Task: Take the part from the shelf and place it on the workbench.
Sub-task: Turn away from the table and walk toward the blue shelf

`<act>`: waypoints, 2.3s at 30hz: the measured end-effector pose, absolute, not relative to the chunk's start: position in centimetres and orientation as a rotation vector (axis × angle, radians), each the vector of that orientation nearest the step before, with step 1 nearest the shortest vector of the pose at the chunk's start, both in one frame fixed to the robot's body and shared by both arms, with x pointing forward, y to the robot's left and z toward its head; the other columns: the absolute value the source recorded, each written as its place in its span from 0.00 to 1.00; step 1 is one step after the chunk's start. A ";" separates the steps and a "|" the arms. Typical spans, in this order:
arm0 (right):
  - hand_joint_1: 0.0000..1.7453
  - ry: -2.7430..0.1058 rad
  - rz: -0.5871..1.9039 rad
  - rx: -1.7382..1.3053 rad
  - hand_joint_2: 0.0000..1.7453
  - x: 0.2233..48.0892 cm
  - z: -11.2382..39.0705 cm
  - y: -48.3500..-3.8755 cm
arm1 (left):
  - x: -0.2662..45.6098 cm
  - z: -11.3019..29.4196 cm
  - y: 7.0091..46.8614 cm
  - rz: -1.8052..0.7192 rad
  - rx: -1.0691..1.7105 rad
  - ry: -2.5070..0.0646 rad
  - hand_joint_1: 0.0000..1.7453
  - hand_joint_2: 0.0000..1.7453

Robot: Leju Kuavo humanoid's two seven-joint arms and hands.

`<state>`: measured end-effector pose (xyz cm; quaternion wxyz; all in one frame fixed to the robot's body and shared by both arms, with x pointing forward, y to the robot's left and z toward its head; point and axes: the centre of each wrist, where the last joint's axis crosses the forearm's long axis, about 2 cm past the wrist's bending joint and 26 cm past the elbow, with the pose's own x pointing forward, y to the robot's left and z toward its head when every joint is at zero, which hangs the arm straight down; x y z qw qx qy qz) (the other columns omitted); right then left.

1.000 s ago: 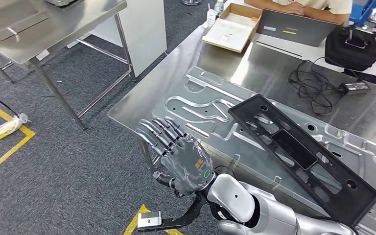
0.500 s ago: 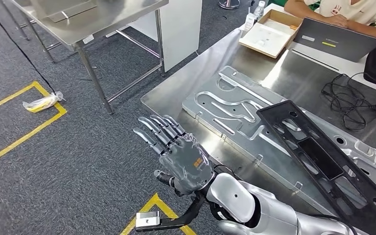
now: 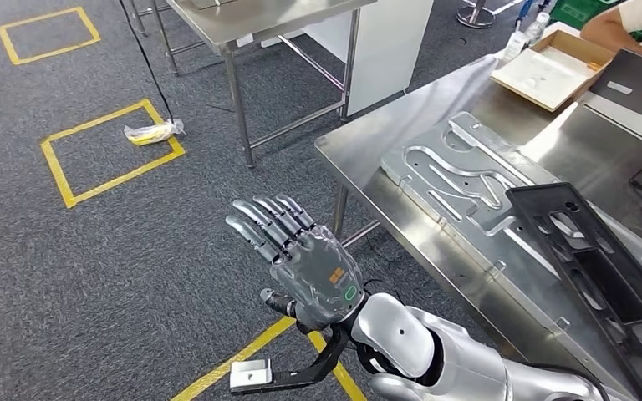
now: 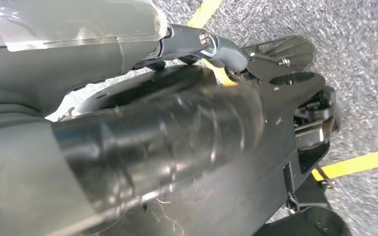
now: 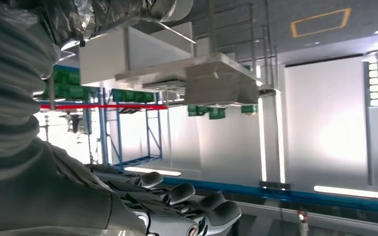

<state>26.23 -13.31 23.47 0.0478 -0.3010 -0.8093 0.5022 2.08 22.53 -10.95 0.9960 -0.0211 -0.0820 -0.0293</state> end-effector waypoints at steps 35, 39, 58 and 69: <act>0.00 -2.440 1.622 -0.846 1.00 26.6 23.8 -13.1 | 2.4 -10.9 22.4 -0.056 -0.039 -0.196 0.00 0.00; 0.00 -2.441 1.625 -0.842 1.00 26.7 23.8 -13.1 | 2.6 -10.9 22.2 -0.055 -0.042 -0.201 0.00 0.00; 0.00 -2.450 1.656 -0.776 1.00 27.0 23.7 -12.6 | 2.5 -10.9 22.3 -0.046 -0.040 -0.213 0.00 0.00; 0.00 -2.415 1.675 -0.748 0.00 26.8 23.6 -12.3 | 2.7 -10.8 22.0 -0.044 -0.041 -0.215 0.00 0.00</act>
